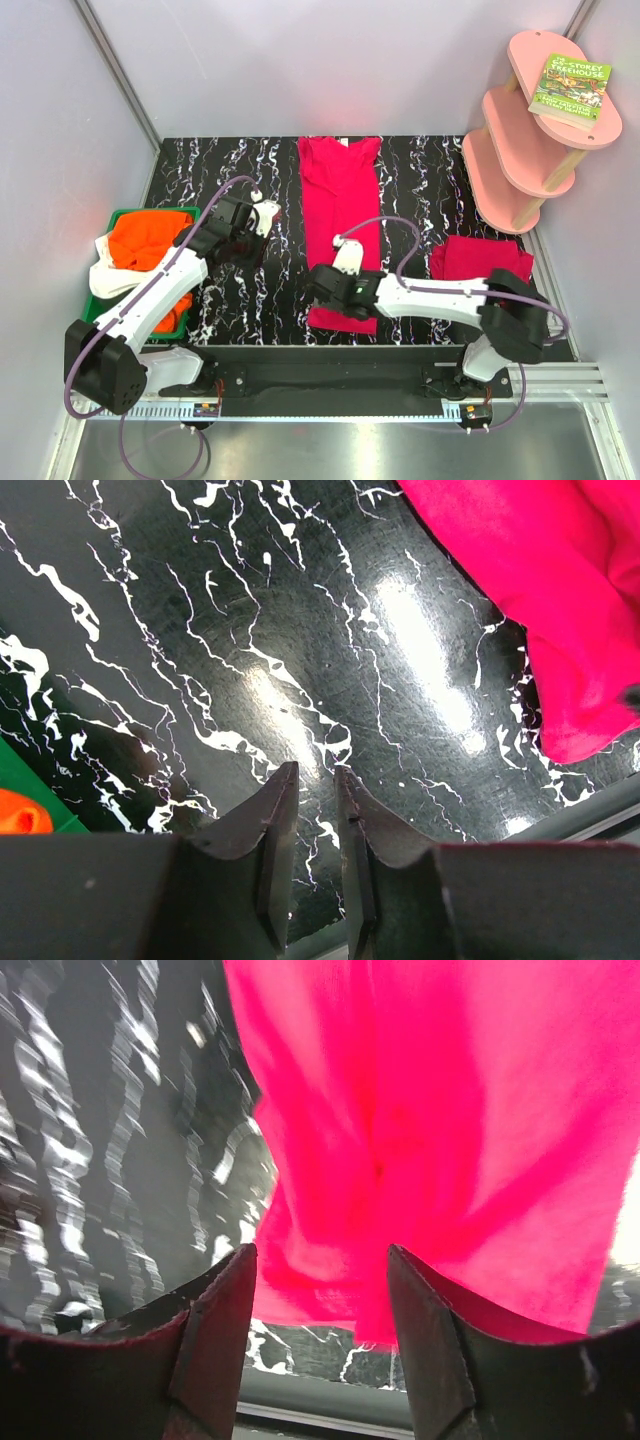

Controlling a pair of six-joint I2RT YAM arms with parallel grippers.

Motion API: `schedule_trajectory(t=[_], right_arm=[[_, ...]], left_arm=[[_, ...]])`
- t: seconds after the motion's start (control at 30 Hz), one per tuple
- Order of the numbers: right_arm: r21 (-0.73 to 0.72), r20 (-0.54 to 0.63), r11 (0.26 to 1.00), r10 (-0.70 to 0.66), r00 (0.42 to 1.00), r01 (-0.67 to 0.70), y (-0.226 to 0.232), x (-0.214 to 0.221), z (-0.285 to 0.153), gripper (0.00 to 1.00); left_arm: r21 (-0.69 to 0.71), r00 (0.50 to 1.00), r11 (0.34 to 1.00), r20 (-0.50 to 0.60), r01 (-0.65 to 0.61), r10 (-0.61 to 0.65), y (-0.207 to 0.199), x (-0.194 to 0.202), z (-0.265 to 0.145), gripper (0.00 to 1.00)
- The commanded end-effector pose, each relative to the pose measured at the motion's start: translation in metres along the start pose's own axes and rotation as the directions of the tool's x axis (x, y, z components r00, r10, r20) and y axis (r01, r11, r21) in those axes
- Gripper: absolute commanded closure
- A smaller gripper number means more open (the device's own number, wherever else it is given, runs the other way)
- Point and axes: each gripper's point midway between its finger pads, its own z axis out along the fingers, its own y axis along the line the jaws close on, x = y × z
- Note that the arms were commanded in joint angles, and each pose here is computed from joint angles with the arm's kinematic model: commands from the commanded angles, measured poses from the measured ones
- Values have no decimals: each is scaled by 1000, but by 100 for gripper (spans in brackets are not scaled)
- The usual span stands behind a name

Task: Fold and stack the t-shirts
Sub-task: Grab the bottom of the folded rectangular tshirt with both arms

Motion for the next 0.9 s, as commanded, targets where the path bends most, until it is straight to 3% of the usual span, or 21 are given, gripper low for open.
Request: schedule_trajectory(t=[0.0,0.2,0.43,0.57,0.87], right_arm=[[3,192,995,98,976,-101,-3,-60,-25,39],[58,155,993,90,984,-100,-18,-51,-8,50],[108,78,992,52,996,-60,-20,-26,15,85],[104,39,995,5,999,-9,-9,-21,24,90],[58,-100,998,-18,995,23,8,9,38,91]], left_arm=[[23,998,1000,53,-17,16,-3,-10,-3,74],[19,999,1000,52,-15,14,-2,-9,-3,73],[16,998,1000,58,-13,12,-1,-7,-5,73],[16,998,1000,58,-9,9,-1,-6,-5,73],[23,998,1000,63,-8,7,-2,-4,-7,72]])
